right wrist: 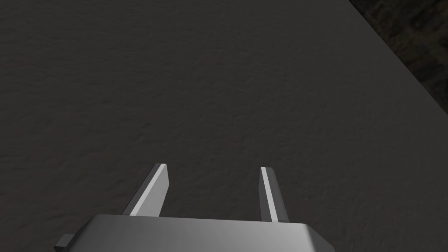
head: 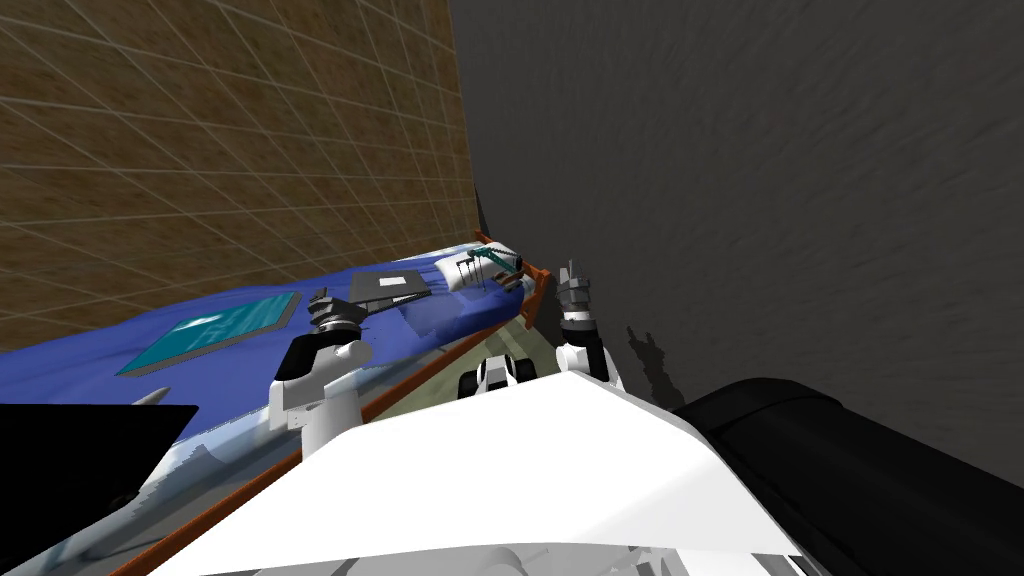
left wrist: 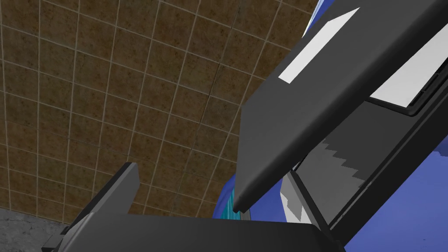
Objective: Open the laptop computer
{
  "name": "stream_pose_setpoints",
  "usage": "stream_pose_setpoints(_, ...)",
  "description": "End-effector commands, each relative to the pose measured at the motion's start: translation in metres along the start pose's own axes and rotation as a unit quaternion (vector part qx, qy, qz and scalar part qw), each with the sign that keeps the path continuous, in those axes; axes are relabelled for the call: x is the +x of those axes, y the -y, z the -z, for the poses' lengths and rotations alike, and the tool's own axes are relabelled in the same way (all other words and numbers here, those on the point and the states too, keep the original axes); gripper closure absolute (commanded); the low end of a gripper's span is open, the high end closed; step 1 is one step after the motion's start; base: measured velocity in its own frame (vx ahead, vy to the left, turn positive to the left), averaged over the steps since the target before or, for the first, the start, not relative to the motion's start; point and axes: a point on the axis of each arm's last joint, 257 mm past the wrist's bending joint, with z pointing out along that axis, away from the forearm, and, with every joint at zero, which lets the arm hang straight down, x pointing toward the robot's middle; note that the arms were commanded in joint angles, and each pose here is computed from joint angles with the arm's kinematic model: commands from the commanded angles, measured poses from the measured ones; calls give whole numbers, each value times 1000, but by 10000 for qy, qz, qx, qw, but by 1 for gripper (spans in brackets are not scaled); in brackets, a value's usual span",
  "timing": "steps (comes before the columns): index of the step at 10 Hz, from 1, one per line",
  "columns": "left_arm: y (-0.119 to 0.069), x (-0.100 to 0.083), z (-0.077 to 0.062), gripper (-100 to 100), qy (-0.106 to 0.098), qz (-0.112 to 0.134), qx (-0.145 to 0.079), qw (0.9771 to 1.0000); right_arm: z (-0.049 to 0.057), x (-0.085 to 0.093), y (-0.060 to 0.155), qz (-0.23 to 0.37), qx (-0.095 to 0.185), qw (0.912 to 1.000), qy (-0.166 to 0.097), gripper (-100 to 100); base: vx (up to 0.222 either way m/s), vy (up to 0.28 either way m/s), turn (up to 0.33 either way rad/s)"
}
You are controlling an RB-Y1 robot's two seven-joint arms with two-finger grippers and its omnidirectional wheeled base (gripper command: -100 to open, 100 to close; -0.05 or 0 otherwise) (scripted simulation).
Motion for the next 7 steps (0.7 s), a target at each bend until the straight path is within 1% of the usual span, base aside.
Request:
stream_pose_setpoints(1,5,0,0,-100,5,-2,0,10000,0,0,0,0,0,10000,0,0,0,0,0)
stream_pose_setpoints(2,5,-1,0,0,11,-1,-16,10000,0,0,0,0,0,10000,0,0,0,0,0)
stream_pose_setpoints(5,0,-3,1,0,33,-8,-73,10000,0,0,0,0,0,10000,0,0,0,0,0)
stream_pose_setpoints(7,1,-2,1,0,21,-4,-57,10000,0,0,0,0,0,10000,0,0,0,0,0)
